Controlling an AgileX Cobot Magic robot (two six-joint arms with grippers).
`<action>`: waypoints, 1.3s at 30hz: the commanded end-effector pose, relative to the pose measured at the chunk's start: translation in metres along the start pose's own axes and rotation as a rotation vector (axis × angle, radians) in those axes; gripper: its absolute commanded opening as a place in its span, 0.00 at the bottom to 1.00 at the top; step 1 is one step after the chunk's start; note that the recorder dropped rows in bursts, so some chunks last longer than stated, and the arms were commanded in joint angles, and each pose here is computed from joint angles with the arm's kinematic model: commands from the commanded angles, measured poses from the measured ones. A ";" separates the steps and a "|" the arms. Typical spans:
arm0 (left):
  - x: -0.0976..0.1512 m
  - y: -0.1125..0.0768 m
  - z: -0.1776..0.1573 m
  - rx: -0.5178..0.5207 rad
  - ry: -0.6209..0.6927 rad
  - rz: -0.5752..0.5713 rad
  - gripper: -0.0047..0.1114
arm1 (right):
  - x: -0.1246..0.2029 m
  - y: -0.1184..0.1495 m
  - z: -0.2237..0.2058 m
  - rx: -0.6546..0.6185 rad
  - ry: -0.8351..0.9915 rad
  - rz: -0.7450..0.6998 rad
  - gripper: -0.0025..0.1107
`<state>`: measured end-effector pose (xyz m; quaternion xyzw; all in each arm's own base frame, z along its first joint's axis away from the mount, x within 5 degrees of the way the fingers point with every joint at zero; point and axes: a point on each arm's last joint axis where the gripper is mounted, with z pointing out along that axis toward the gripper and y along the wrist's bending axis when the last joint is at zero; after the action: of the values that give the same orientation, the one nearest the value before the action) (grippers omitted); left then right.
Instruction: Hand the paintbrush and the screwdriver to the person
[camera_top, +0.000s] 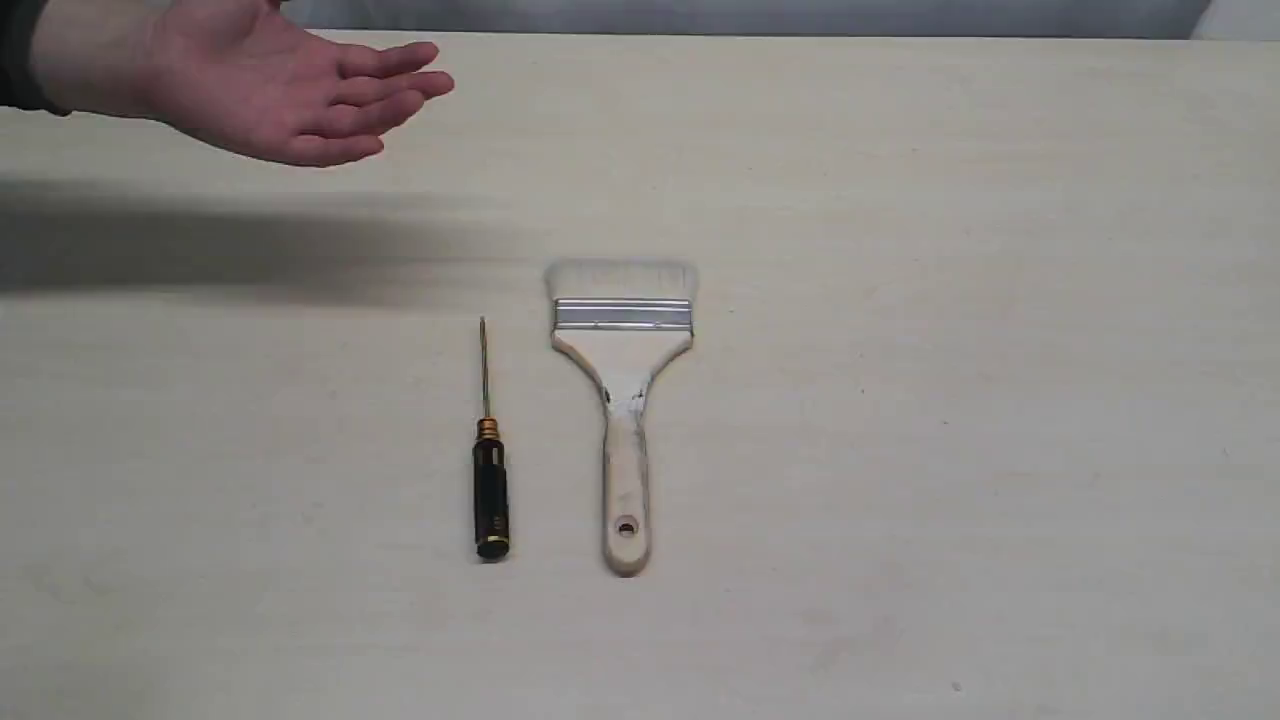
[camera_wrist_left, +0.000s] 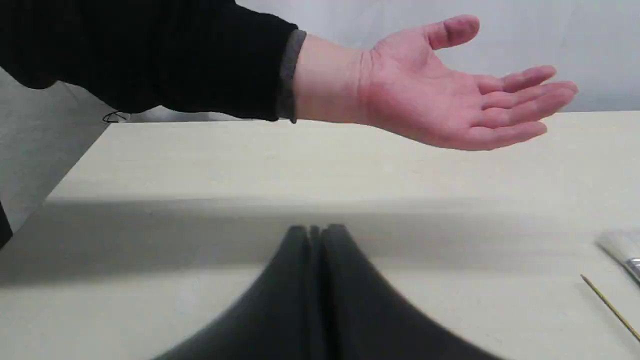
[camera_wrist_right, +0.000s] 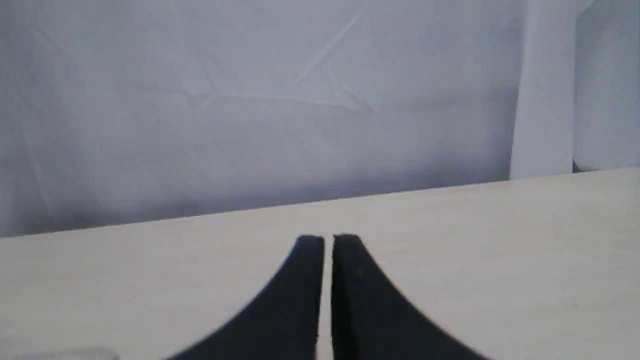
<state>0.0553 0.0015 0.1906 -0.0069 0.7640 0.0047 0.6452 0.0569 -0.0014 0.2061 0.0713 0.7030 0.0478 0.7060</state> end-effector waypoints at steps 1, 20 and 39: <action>0.000 0.000 0.000 0.006 -0.007 -0.001 0.04 | -0.005 0.000 -0.001 -0.005 -0.068 0.025 0.06; 0.000 0.000 0.000 0.007 -0.006 -0.005 0.04 | -0.009 0.000 -0.001 -0.013 -0.104 0.260 0.06; 0.000 0.000 0.000 0.006 -0.007 -0.001 0.04 | -0.010 -0.001 -0.001 -0.013 -0.122 0.322 0.15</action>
<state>0.0553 0.0015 0.1906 -0.0069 0.7640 0.0047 0.6452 0.0563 -0.0035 0.2155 0.1808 0.6445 0.1599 0.7255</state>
